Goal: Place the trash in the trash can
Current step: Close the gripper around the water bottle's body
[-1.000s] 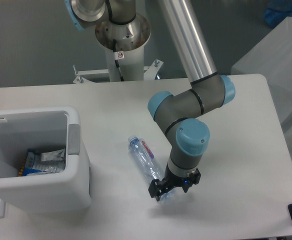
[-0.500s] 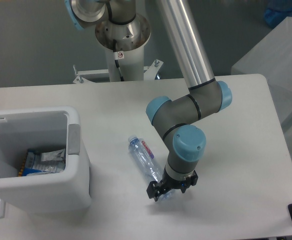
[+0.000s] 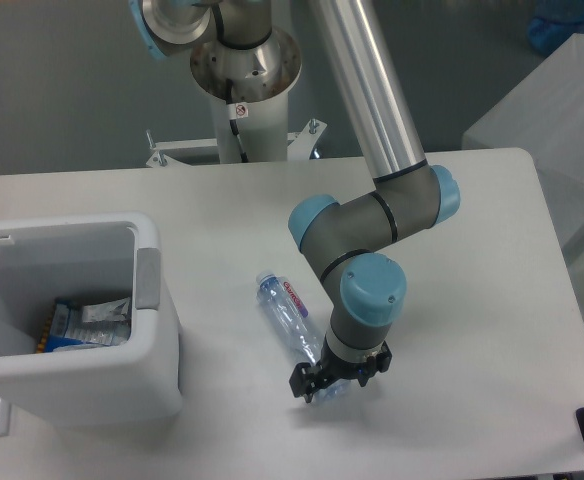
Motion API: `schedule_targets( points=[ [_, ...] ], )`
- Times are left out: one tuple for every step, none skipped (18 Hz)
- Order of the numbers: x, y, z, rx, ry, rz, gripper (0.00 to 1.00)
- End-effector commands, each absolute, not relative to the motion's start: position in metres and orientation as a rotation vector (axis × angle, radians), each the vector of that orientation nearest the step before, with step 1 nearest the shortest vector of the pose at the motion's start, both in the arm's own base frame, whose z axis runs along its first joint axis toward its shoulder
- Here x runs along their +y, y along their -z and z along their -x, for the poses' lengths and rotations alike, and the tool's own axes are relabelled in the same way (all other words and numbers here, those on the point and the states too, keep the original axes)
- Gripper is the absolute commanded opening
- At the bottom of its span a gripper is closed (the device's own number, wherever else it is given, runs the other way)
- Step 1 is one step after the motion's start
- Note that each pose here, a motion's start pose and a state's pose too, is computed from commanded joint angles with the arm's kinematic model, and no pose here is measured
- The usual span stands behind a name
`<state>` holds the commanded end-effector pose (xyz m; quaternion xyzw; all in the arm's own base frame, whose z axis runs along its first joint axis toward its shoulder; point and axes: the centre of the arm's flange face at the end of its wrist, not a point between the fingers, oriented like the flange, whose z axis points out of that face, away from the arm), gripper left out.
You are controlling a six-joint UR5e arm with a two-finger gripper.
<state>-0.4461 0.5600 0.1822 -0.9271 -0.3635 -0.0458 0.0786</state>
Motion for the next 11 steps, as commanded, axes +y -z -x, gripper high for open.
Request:
schedule_targets(
  points=[
    [0.5600,-0.1822,0.4461,-1.088,0.137,2.775,0.99],
    [0.5600,-0.1833,0.4460,-1.088,0.136,2.774,0.99],
    [0.5600,-0.1823,0.4461,-1.088,0.137,2.775,0.99],
    [0.5601,-0.1813,0.4462,-1.088,0.137,2.775,0.98],
    [0.5601,-0.1792,0.4462,-1.090,0.139,2.778,0.98],
    [0.5601,-0.1803,0.4462,-1.089,0.138,2.777,0.97],
    [0.5601,-0.1803,0.4462,-1.089,0.138,2.777,0.96],
    [0.5601,-0.1803,0.4462,-1.089,0.138,2.777,0.94],
    [0.5600,-0.1801,0.4461,-1.090,0.139,2.778,0.92],
    [0.5598,-0.1796,0.4459,-1.090,0.139,2.778,0.90],
    [0.5597,-0.1794,0.4457,-1.090,0.141,2.779,0.88]
  ],
)
